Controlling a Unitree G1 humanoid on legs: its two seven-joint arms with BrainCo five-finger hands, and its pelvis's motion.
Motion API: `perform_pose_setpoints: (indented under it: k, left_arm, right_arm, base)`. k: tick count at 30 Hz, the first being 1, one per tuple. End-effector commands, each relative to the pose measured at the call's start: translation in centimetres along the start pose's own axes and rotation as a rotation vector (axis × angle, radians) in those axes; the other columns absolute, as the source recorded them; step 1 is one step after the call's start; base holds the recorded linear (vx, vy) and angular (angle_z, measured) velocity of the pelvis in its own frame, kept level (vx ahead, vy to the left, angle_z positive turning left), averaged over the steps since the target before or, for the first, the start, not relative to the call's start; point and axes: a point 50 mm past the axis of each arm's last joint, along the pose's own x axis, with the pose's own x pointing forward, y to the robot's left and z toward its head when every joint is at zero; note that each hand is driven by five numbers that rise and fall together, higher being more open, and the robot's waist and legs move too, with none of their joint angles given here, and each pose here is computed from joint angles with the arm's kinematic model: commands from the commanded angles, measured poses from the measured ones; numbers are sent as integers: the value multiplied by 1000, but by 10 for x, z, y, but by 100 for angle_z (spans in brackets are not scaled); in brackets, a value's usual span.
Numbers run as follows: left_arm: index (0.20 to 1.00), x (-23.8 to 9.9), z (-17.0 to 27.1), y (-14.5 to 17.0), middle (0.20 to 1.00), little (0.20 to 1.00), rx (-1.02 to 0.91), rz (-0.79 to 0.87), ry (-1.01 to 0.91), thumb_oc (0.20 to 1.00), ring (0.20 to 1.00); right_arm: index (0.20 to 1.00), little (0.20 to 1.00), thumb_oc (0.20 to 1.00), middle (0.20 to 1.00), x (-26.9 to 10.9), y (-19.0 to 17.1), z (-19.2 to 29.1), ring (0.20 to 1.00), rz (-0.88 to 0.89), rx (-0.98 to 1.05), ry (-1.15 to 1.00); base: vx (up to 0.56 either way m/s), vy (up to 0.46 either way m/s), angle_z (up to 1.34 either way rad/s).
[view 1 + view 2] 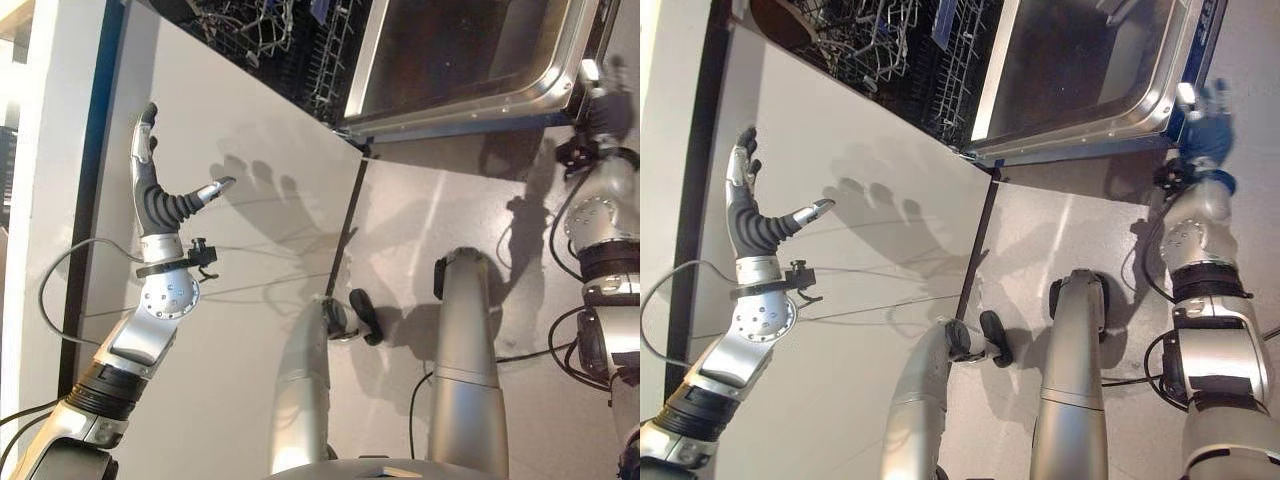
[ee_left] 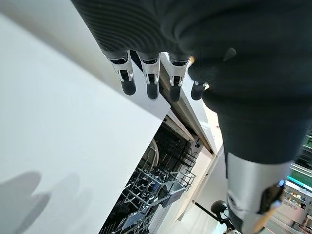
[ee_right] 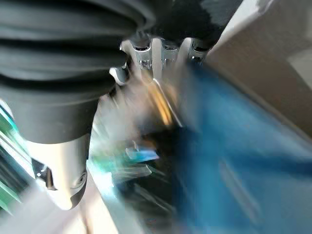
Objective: Pick up plates and place into dishwasher.
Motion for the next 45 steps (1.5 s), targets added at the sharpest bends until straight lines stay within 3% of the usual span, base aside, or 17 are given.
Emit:
perform_pose_setpoints:
  k: [1,8,16,33,45]
  left_arm:
    - [1000,35,21,20,1000,1000,-43,157,-96,1000,1000]
    - [1000,49,24,23,1000,1000,-55,172,-112,1000,1000]
    - [1000,59,26,24,1000,1000,-61,168,-114,1000,1000]
    - [1000,78,35,36,1000,1000,-98,201,-120,1000,1000]
    - [1000,69,26,30,1000,1000,-70,55,-118,1000,1000]
  right_arm:
    - [1000,1000,1000,1000,4,84,37,1000,423,15,-105]
    - [1000,1000,1000,1000,-18,153,24,1000,672,-37,-56]
    - [1000,1000,1000,1000,-25,181,27,1000,722,-34,-92]
    - [1000,1000,1000,1000,-30,179,27,1000,748,-33,-174]
    - [1000,1000,1000,1000,-41,153,1,1000,645,49,-167]
  base:
    - [-22,-23,-13]
    - [-11,21,-6]
    - [-24,31,6]
    - [-18,80,2]
    - [102,-135,31]
